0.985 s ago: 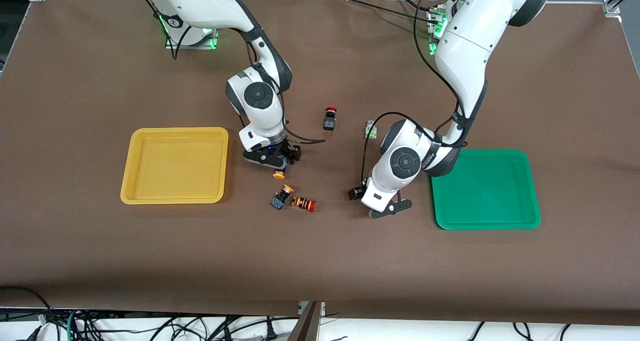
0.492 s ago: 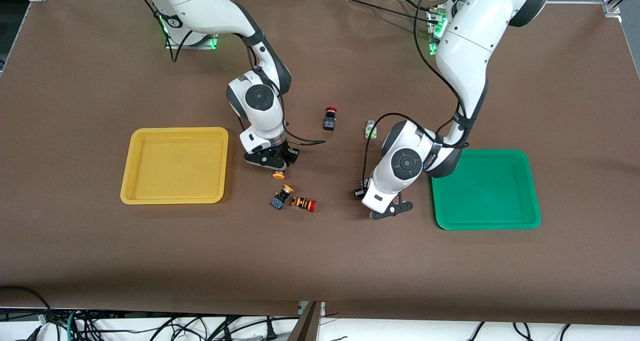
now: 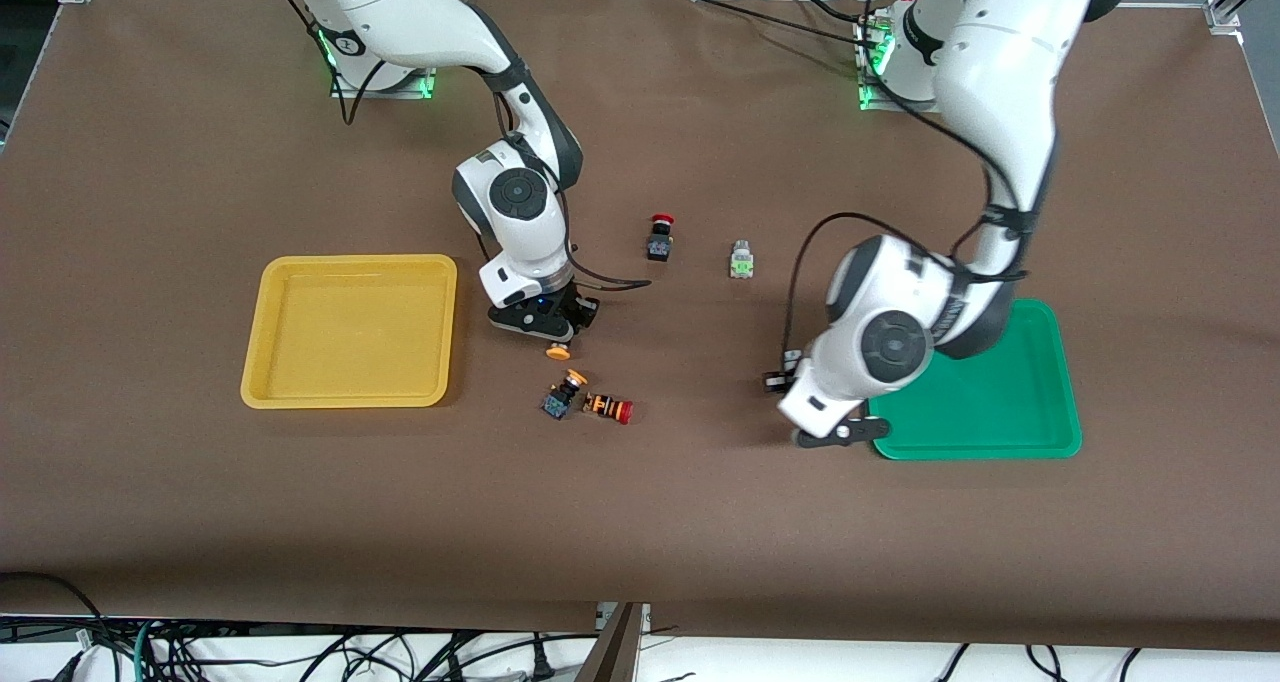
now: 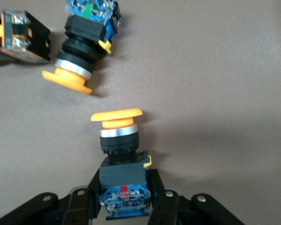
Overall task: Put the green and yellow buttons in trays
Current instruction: 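Carry the orange button to the green tray while the right gripper carries yellow-cap, then open the left gripper over the green tray while the right gripper opens, then reach and grasp the green-top white button with the left gripper, then carry the green button to the green tray while the right gripper reaches yellow-cap, then release the green button and withdraw the left gripper while the right gripper grasps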
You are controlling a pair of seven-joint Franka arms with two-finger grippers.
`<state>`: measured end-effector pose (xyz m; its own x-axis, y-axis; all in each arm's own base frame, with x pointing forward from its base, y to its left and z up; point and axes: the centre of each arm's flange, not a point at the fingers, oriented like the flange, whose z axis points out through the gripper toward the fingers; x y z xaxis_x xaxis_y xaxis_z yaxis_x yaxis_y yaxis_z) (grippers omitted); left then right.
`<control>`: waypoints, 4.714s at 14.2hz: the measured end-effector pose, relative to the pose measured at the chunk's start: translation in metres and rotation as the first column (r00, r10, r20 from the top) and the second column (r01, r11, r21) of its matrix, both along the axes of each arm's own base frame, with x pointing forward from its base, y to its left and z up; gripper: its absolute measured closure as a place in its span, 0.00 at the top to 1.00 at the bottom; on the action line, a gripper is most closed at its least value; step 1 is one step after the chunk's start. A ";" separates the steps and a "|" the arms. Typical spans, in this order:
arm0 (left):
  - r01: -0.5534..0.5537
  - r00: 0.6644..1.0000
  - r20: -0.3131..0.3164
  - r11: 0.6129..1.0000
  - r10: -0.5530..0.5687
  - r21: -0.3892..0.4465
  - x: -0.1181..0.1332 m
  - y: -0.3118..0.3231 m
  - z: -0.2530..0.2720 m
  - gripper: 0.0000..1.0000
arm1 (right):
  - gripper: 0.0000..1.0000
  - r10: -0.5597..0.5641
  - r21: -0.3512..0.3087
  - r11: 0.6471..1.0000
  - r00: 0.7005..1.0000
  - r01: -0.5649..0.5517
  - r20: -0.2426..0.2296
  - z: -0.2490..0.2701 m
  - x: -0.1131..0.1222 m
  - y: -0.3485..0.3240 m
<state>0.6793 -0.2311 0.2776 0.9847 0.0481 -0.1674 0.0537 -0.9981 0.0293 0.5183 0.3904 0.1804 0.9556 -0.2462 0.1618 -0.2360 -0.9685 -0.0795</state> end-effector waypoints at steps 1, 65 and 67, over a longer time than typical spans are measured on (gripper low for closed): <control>0.074 0.997 -0.016 0.997 -0.074 0.022 0.004 0.028 0.006 0.41 | 0.42 0.009 -0.003 1.000 1.000 -0.009 0.009 0.004 0.004 -0.003; 0.432 0.901 0.001 0.895 -0.435 0.111 -0.009 0.206 0.005 0.95 | 0.92 -0.143 0.029 0.990 0.986 0.141 0.084 0.025 0.098 -0.011; 0.419 0.907 -0.014 0.900 -0.421 0.115 -0.010 0.190 0.075 1.00 | 0.92 -0.154 0.023 0.988 0.985 0.152 0.083 0.013 0.100 -0.007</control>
<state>0.6689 -0.0414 0.3529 0.9194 -0.3526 -0.1746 -0.3710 -0.9246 -0.0865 0.6179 0.3831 0.1932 0.8897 -0.3917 0.2345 -0.3731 -0.9199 -0.1211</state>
